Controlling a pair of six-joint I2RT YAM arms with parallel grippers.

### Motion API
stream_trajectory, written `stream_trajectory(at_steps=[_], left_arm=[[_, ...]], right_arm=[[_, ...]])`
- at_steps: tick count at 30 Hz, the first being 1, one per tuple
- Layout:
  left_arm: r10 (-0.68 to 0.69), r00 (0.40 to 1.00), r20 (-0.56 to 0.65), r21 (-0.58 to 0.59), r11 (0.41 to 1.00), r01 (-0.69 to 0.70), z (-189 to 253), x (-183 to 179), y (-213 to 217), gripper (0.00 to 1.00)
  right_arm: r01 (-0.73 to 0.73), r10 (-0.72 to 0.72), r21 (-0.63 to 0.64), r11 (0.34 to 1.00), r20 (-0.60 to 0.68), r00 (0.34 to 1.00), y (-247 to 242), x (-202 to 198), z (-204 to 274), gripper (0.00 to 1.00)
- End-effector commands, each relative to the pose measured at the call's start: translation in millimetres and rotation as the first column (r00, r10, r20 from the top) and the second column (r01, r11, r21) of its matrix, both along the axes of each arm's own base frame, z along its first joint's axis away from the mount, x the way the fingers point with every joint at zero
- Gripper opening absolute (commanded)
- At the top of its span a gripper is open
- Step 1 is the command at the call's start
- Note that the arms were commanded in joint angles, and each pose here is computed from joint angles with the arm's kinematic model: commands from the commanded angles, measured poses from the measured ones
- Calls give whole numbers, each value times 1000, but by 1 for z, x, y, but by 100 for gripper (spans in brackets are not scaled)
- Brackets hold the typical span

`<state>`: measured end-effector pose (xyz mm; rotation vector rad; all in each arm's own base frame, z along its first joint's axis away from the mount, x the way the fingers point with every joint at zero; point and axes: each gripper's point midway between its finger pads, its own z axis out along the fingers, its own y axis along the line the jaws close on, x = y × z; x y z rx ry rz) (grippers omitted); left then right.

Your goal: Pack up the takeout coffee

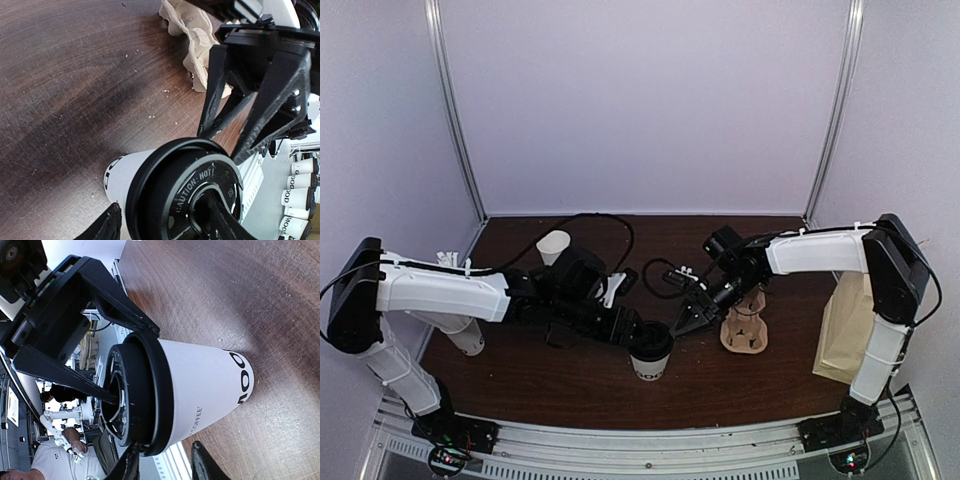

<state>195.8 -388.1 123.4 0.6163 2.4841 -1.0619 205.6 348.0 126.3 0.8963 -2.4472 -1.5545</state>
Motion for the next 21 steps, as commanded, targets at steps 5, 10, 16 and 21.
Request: stream_trajectory(at_steps=[5,10,16,21], left_arm=[[26,999,-33,-24,999,-26,-9,9,1,61],[26,999,-42,-35,999,-27,-12,9,0,61],[34,998,-58,-108,993,-40,-7,10,1,61],[54,995,-82,-117,991,-63,-14,11,8,60]], right_arm=[[15,-16,-49,999,-24,1000,-4,0,-19,32],[26,-29,-112,993,-22,999,-9,3,-33,28],[42,-47,-180,983,-26,999,-19,7,-50,18],[47,-53,-210,976,-25,998,-22,7,-59,17]])
